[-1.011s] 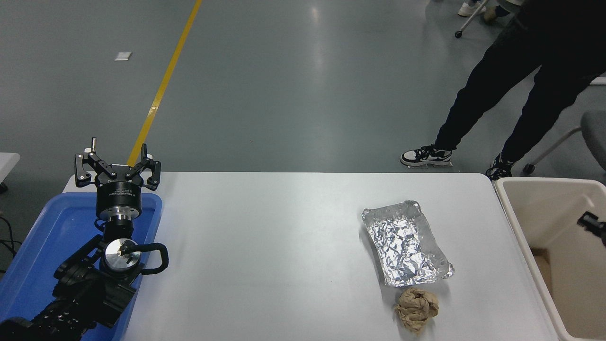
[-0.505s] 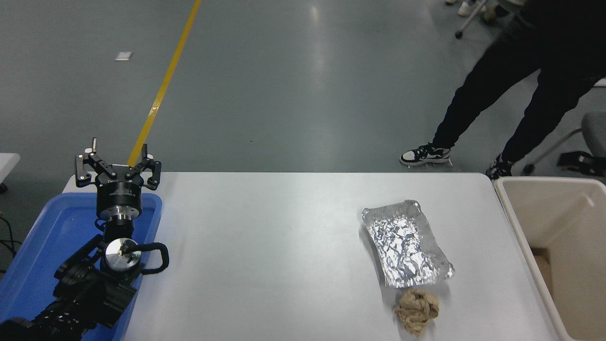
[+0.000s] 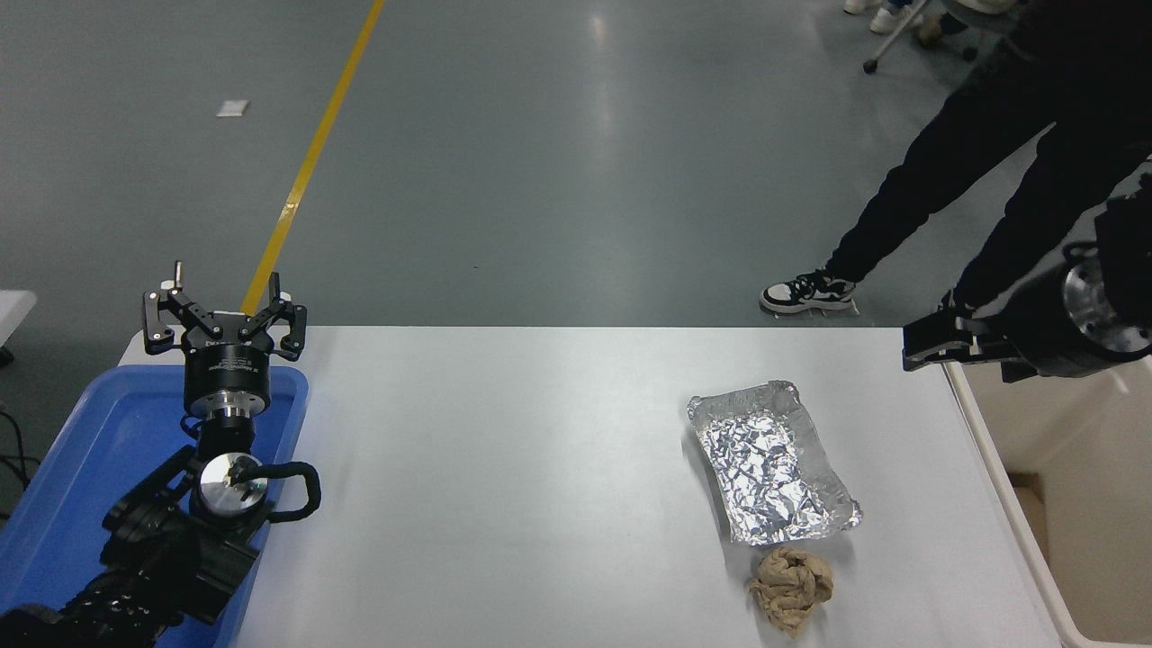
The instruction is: Pick up paper cup place in dustbin
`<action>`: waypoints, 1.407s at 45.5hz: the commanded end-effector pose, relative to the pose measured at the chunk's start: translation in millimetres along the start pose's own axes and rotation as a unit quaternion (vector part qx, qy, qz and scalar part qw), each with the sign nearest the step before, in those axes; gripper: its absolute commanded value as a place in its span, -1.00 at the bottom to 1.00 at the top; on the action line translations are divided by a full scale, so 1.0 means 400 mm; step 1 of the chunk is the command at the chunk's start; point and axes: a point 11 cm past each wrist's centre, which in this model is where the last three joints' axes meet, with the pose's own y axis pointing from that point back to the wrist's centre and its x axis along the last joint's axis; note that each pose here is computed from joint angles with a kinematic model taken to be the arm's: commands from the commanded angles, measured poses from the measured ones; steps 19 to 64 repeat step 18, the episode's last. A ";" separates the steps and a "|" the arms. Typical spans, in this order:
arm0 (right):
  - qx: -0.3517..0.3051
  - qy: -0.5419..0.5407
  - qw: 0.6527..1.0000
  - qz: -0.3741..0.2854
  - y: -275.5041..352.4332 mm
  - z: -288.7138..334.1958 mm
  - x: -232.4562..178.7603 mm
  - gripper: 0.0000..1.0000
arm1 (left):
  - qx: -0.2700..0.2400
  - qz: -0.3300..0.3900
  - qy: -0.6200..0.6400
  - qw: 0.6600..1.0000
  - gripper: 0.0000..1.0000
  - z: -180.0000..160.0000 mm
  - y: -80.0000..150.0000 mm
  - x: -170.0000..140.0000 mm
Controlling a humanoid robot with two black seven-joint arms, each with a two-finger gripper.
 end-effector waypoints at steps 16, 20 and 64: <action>-0.002 0.069 0.993 -0.095 0.087 -0.202 -0.019 1.00 | 0.000 0.001 0.000 1.000 0.98 0.000 0.001 0.001; -0.003 0.068 0.993 -0.096 0.086 -0.201 -0.019 1.00 | 0.000 0.001 0.000 1.000 0.98 0.000 0.001 0.001; -0.003 0.068 0.993 -0.096 0.086 -0.201 -0.019 1.00 | 0.000 0.001 0.000 1.000 0.98 0.000 0.001 0.001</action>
